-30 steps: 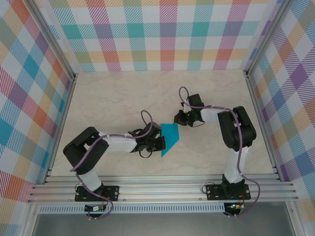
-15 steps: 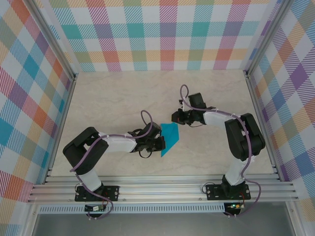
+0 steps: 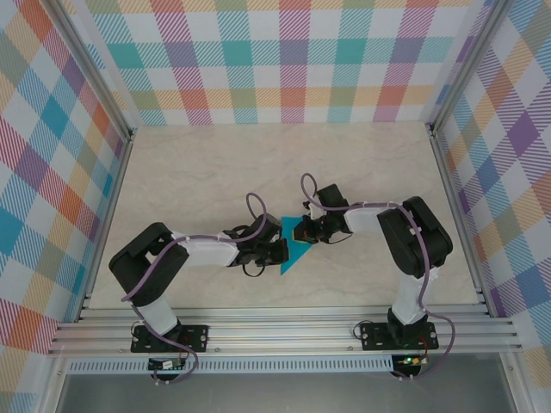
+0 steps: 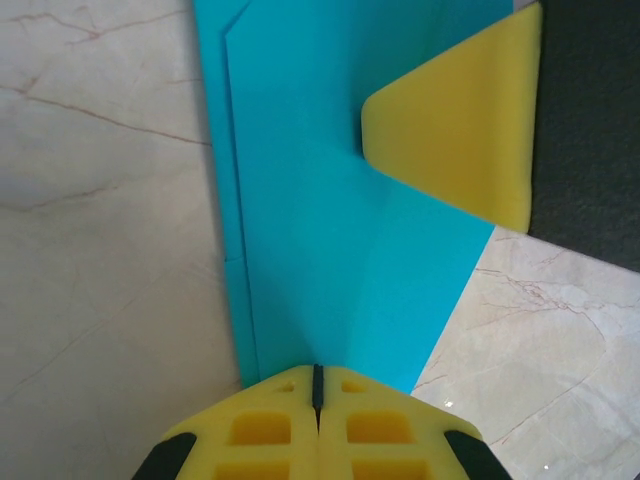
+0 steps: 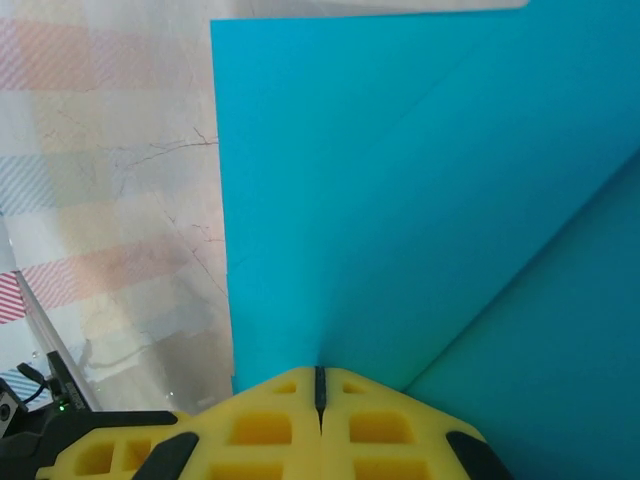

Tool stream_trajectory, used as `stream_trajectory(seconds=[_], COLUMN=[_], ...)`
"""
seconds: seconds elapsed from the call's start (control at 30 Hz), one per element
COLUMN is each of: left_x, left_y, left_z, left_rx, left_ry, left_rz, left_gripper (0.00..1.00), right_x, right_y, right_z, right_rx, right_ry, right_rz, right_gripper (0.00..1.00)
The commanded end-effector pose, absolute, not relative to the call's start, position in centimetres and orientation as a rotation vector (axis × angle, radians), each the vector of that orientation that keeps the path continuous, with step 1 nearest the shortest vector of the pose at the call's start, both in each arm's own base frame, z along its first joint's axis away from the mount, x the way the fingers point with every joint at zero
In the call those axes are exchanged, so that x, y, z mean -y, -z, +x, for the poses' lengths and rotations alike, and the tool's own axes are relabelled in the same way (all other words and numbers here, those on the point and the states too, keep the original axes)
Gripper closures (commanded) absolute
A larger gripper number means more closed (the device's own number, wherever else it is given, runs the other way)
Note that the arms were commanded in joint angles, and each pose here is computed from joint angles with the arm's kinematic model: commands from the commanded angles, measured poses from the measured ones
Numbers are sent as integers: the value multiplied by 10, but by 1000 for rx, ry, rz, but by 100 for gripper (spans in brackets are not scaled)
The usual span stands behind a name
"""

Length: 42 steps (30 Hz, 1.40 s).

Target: Fold a paper plane with a square sheet of paper (pick it up from the middle)

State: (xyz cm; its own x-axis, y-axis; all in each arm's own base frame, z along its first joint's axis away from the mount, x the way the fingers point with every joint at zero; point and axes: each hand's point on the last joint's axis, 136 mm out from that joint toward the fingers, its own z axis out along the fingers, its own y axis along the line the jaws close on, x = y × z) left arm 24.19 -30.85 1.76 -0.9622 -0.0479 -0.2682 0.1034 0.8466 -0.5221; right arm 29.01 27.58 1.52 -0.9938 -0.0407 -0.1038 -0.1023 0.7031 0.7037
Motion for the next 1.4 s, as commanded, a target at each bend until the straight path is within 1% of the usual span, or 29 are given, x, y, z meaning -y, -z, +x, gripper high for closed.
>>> stream_trajectory(seconds=[0.0, 0.13, 0.27, 0.33, 0.4, 0.5, 0.63, 0.77, 0.97, 1.07, 1.27, 1.37], left_x=[258, 262, 265, 270, 290, 309, 330, 342, 342, 334, 315, 310], left_y=[18, -3, -41, -58, -79, -89, -84, -73, -49, -36, -12, -4], left_z=[204, 211, 226, 235, 248, 255, 260, 266, 272, 271, 259, 251], left_rx=[-2964, -2924, -2836, -2790, -2707, -2672, -2659, -2647, -2658, -2683, -2755, -2776], left_ry=[500, 522, 569, 639, 807, 950, 1091, 1161, 1136, 1067, 943, 924], left_rz=[56, 56, -12, -83, -123, -171, -223, -270, -346, -378, -415, -417], left_gripper=[97, 94, 92, 92, 92, 92, 93, 93, 93, 93, 93, 93], right_x=[-261, -257, -256, -256, -255, -255, -254, -254, -252, -252, -250, -250], right_y=[10, 12, 12, 13, 15, 16, 21, 24, 27, 27, 30, 31], right_z=[285, 283, 281, 280, 280, 280, 279, 278, 275, 275, 274, 274], right_rx=[-2893, -2906, -2913, -2914, -2917, -2921, -2932, -2937, -2950, -2951, -2958, -2961], right_ry=[-1048, -1008, -1008, -1010, -1009, -1003, -998, -1000, -994, -991, -981, -976], right_rz=[-91, -93, -90, -81, -76, -70, -56, -48, -42, -41, -35, -32], right_gripper=[98, 99, 99, 99, 99, 99, 99, 99, 99, 99, 99, 99])
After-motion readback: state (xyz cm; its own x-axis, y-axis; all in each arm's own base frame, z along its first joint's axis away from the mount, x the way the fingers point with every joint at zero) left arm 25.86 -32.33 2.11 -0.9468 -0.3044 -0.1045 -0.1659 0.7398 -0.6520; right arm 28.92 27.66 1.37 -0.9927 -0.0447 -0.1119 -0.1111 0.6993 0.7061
